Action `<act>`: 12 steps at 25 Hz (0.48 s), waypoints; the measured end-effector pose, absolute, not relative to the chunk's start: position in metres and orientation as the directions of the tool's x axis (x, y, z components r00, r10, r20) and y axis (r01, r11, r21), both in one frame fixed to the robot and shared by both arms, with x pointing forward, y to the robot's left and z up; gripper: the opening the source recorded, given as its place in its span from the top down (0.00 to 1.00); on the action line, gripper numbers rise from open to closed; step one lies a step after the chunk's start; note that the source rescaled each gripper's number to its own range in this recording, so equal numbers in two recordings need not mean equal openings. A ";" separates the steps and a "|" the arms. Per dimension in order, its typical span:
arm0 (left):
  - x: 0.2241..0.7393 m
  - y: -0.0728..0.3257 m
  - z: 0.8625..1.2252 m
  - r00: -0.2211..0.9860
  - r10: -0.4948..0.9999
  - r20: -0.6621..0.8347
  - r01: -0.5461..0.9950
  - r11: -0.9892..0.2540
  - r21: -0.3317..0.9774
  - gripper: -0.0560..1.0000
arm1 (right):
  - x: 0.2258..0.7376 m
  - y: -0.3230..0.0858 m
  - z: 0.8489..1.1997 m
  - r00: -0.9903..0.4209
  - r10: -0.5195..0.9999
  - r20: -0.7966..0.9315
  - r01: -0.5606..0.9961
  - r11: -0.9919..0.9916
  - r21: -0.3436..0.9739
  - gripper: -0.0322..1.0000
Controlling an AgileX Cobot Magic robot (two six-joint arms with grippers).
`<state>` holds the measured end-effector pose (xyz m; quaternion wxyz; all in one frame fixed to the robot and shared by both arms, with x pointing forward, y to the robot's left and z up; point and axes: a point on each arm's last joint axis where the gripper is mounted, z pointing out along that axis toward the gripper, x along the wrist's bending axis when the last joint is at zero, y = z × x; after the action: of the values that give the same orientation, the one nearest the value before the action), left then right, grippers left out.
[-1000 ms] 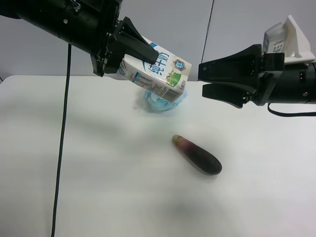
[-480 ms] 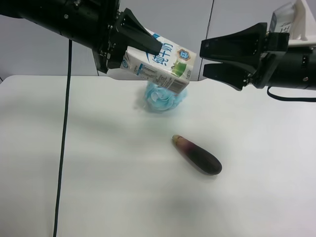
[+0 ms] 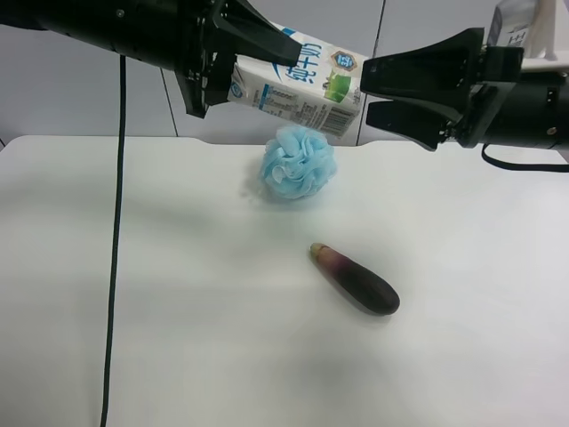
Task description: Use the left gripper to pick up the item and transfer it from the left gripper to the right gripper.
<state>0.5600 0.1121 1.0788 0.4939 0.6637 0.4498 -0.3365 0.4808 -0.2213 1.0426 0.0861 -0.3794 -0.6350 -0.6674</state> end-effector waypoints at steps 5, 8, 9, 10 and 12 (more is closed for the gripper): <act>0.560 0.112 1.079 0.380 0.263 -0.887 0.925 -0.111 0.363 0.94 | 0.481 -0.221 1.043 -0.703 0.369 0.608 0.590 -0.175 0.788 0.00; 0.560 0.112 1.078 0.395 0.264 -0.880 0.919 -0.117 0.377 0.94 | 0.481 -0.221 1.043 -0.706 0.370 0.604 0.586 -0.173 0.791 0.00; 0.560 0.112 1.078 0.401 0.267 -0.877 0.916 -0.121 0.382 0.94 | 0.481 -0.221 1.043 -0.707 0.370 0.603 0.585 -0.173 0.792 0.00; 0.560 0.112 1.078 0.408 0.269 -0.872 0.913 -0.126 0.388 0.94 | 0.481 -0.221 1.043 -0.708 0.370 0.602 0.585 -0.172 0.793 0.00; 0.560 0.113 1.077 0.431 0.271 -0.861 0.902 -0.137 0.409 0.94 | 0.481 -0.221 1.043 -0.713 0.372 0.594 0.578 -0.169 0.799 0.00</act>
<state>0.5595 0.1126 1.0771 0.4975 0.6841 0.4289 -0.3172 0.4808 -0.2213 1.0426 0.0771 -0.3708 -0.6400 -0.6685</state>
